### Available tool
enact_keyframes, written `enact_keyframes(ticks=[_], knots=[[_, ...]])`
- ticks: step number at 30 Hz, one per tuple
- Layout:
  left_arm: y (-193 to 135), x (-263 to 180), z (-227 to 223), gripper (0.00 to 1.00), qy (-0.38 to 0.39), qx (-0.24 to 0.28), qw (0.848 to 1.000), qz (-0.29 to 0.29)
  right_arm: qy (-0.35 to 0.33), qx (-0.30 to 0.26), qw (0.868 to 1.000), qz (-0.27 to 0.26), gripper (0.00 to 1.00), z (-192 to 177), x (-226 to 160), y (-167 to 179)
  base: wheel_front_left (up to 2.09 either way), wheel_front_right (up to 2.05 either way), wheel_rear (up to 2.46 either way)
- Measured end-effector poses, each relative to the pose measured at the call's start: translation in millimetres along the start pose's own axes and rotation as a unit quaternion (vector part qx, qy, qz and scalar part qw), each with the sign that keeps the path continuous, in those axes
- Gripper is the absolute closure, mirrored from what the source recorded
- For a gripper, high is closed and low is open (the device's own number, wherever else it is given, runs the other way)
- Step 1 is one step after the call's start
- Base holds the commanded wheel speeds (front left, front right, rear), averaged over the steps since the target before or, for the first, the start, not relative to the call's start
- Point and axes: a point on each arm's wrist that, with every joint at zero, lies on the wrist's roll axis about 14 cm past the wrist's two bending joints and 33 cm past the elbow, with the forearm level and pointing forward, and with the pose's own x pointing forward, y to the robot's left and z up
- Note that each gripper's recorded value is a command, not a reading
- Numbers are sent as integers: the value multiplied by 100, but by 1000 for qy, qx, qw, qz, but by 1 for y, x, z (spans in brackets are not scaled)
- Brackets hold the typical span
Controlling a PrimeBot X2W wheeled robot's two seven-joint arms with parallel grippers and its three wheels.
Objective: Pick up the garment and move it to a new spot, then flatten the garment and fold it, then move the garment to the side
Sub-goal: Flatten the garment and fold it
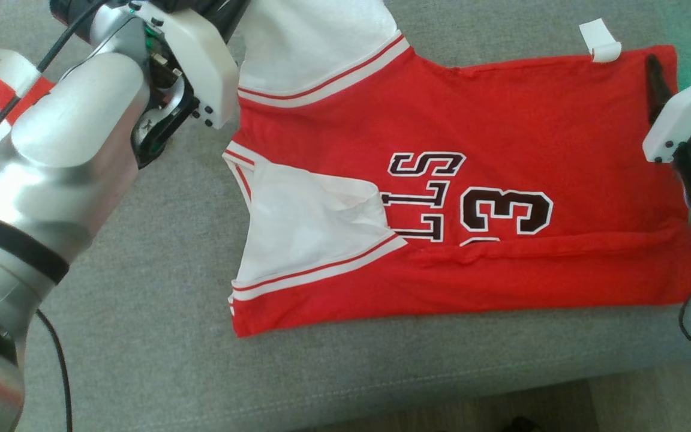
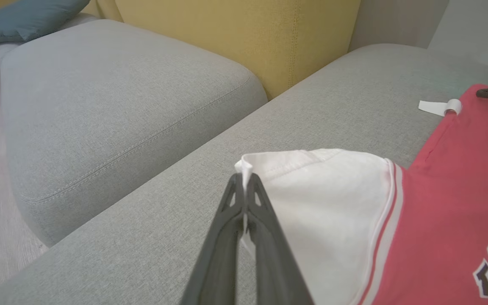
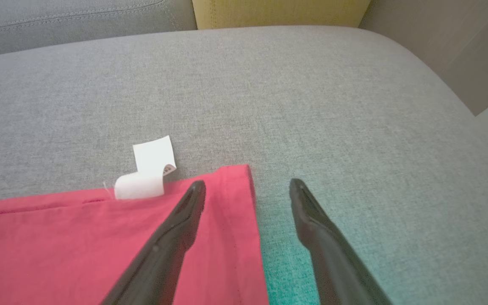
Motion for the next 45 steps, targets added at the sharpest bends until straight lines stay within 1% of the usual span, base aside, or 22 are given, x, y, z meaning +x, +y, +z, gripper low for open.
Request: enact_keyframes(ticks=[14,15,16,21,25,30,34,41,45], knots=[[-1,4,-15,100,12,-8,1000,-6,45,-28,999,-4,0,-15,19,-1,0,0,0],[0,4,-16,100,13,-9,1000,-5,48,-32,998,-2,56,-16,20,1,0,0,0],[0,3,-17,100,14,-9,1000,-5,50,-34,998,-1,100,-16,21,2,0,0,0],[2,3,-16,100,13,-8,1000,-2,45,-29,999,2,100,-14,22,4,0,0,0],[5,4,-16,100,12,-6,1000,7,23,-18,1000,-1,100,-8,21,0,0,0,0],[14,6,-12,100,-2,-5,1000,26,-33,-7,999,-4,100,25,25,-2,0,0,0],[29,10,-1,100,-25,-3,999,47,-76,6,997,-5,100,48,28,-1,0,0,0],[49,21,13,100,-52,1,996,72,-142,15,990,-4,100,82,34,1,0,0,0],[59,27,19,100,-66,1,994,86,-182,25,983,-7,100,102,35,-1,0,0,0]])
